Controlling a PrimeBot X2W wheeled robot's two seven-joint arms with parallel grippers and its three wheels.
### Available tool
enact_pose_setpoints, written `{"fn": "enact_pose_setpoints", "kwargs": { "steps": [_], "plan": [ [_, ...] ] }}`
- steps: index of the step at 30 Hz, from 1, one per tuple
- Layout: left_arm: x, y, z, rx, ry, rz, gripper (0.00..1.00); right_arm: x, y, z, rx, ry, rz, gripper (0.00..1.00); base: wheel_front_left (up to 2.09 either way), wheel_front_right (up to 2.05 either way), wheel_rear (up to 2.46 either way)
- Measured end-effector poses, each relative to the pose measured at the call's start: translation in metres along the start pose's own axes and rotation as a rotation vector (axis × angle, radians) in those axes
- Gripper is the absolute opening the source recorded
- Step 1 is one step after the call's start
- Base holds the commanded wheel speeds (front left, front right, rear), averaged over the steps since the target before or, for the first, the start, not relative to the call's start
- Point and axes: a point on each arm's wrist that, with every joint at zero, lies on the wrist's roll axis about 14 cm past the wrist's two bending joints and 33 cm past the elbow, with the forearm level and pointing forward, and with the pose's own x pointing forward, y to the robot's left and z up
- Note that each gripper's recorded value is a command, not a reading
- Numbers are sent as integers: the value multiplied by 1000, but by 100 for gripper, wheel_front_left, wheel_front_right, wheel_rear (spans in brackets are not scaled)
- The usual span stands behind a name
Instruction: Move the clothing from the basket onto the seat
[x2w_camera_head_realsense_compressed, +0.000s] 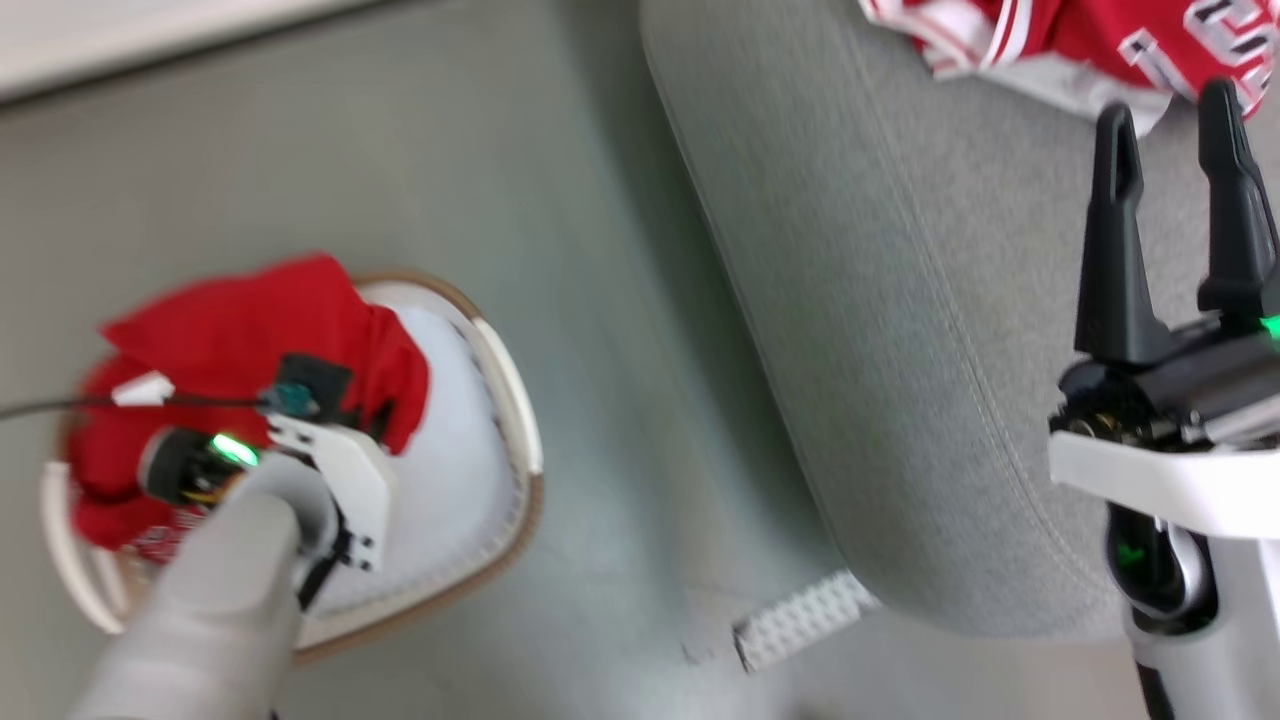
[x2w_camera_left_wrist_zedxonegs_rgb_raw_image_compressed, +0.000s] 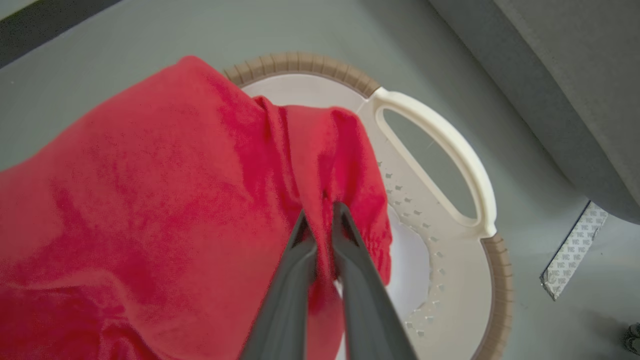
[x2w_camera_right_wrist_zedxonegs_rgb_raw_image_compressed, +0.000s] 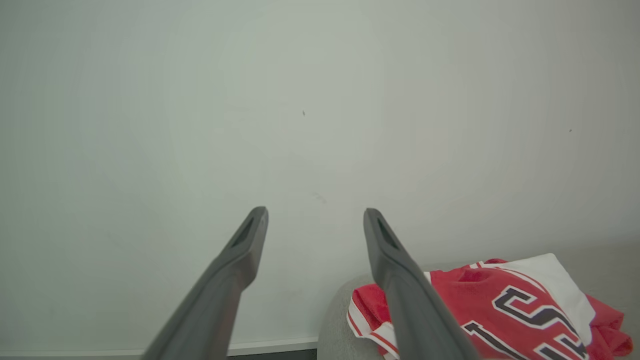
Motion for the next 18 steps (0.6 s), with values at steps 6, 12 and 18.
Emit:
{"fn": "enact_pose_setpoints", "kwargs": {
  "steps": [6, 12, 18],
  "plan": [
    [-45, -7, 45, -6, -151, 39, 0, -14, 6, 31, 10, -45, 23, 100, 0, 0, 0],
    [-96, -8, 89, 4, -310, 83, 0, -28, 13, 60, 21, -96, 54, 100, 0, 0, 0],
    [-149, -11, 143, 24, -500, 114, 0, -41, 27, 72, 50, -113, 97, 100, 0, 0, 0]
  ]
}}
